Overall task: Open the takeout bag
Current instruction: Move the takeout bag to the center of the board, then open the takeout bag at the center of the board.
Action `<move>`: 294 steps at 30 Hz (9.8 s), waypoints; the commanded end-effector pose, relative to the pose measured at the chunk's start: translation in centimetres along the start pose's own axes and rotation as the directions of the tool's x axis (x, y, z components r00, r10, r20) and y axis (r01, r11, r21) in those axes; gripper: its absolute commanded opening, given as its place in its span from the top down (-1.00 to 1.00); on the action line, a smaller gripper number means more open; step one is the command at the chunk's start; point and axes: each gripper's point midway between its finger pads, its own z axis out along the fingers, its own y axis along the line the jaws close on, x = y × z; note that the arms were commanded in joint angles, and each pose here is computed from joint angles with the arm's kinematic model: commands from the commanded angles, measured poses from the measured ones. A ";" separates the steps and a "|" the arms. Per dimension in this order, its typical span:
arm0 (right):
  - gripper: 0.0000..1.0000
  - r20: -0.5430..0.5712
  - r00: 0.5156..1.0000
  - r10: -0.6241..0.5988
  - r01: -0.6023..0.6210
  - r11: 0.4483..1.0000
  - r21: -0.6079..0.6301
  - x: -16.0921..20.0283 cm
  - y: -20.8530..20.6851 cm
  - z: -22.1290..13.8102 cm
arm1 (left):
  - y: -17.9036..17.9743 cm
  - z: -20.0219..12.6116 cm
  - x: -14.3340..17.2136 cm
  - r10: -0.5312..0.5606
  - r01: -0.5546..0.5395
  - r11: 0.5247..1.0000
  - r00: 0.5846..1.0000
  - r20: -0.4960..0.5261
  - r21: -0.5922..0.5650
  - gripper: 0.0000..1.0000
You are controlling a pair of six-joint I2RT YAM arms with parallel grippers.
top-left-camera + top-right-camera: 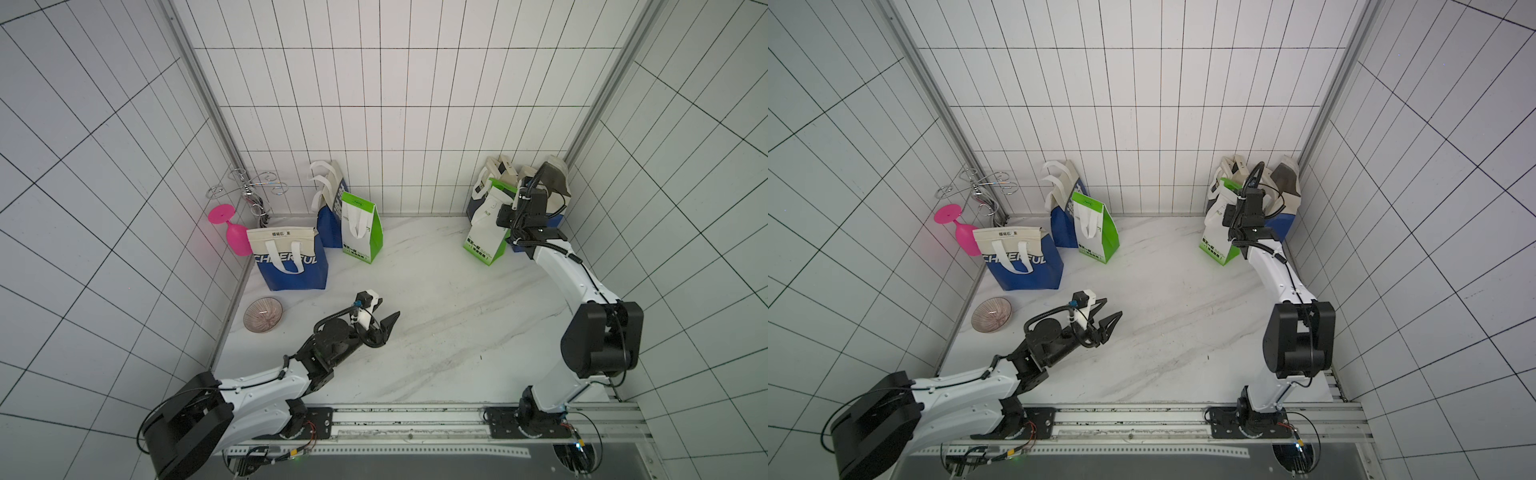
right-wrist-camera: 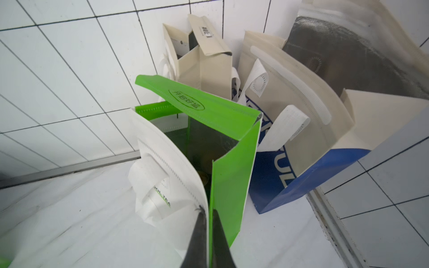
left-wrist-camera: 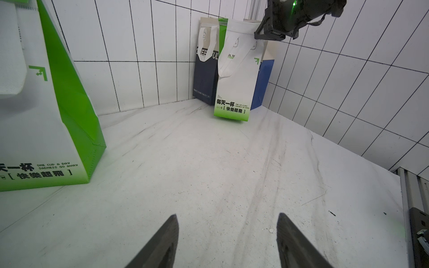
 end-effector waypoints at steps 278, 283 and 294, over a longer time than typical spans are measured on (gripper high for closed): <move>0.16 0.817 0.281 -0.503 0.954 0.053 -0.295 17.9 21.8 -39.0 | -7.8 -0.7 0.4 0.031 -0.040 0.897 0.999 0.026 0.440 1.00; 0.16 0.835 0.253 -0.489 0.965 0.069 -0.251 17.0 22.7 -39.1 | -7.9 -0.6 0.4 0.030 -0.037 0.896 0.999 0.023 0.442 1.00; 0.17 0.857 0.196 -0.476 0.979 0.142 -0.145 13.9 24.4 -39.4 | -7.9 -0.7 0.3 0.031 -0.039 0.895 0.999 0.025 0.444 1.00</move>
